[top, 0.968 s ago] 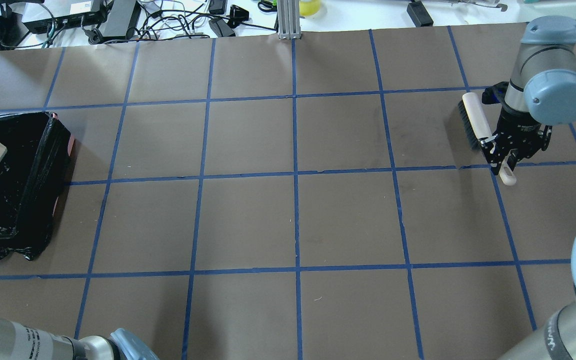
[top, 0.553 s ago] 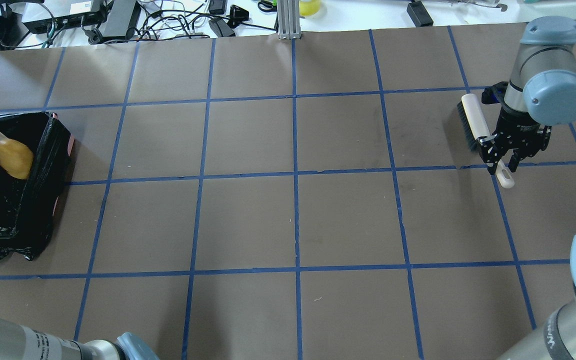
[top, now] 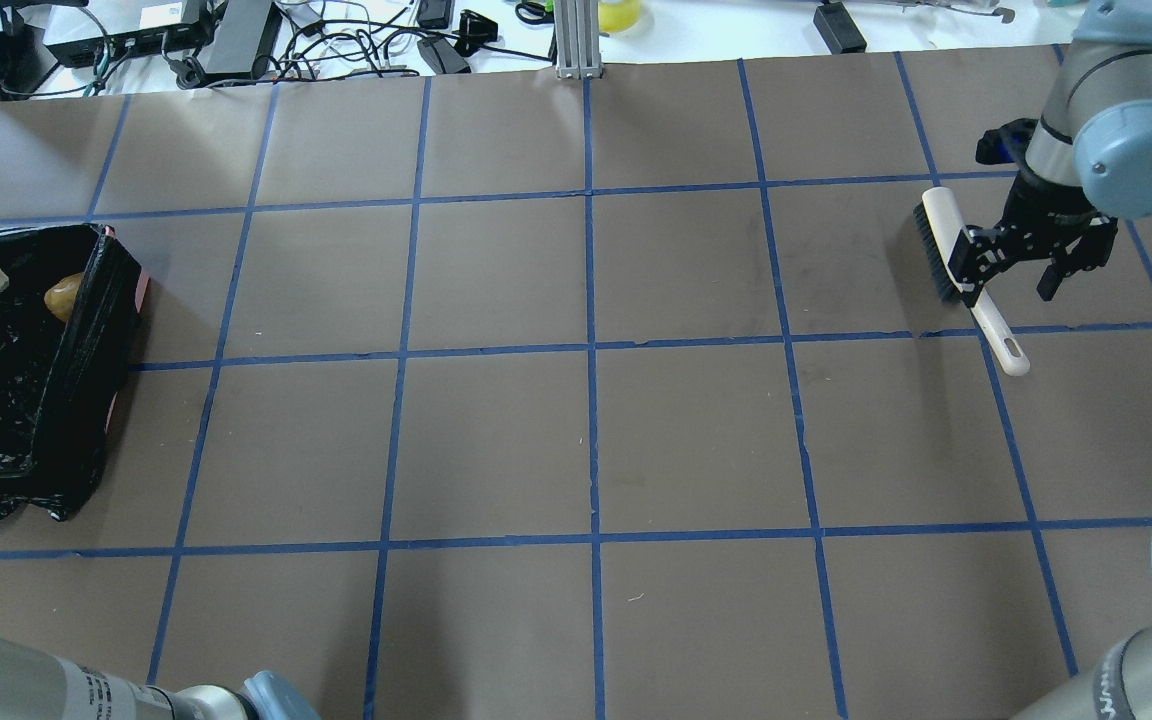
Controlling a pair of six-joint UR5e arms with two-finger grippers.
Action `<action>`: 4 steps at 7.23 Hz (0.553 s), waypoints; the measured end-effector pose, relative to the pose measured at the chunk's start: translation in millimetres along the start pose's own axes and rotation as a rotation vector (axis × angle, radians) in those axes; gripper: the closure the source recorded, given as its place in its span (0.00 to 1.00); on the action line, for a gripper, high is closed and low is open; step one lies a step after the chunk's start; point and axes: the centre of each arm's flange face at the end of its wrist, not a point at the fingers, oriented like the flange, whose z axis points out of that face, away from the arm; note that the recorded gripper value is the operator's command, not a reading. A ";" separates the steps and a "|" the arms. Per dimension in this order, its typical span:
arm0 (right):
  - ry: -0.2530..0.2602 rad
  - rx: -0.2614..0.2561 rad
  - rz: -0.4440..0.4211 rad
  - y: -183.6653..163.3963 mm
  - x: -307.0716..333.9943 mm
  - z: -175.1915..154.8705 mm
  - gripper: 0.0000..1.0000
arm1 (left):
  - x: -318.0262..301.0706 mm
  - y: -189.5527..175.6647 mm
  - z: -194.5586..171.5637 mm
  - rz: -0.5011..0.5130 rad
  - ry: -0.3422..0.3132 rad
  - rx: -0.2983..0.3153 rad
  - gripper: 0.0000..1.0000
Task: Sweep and dump trash into bin
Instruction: 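Raise the empty dustpan with the left gripper while the right releases the brush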
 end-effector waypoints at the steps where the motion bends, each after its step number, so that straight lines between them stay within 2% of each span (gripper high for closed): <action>1: -0.012 0.046 0.003 12.7 -2.7 -44.1 0.01 | 0.8 -1.7 -3.3 0.039 0.006 0.049 1.00; 3: -0.032 0.123 0.008 59.8 -16.1 -136.9 0.01 | 0.9 1.4 -7.9 0.120 0.012 0.154 1.00; 4: -0.033 0.146 0.005 76.7 -31.2 -170.8 0.01 | 1.7 3.7 -8.5 0.141 0.015 0.189 1.00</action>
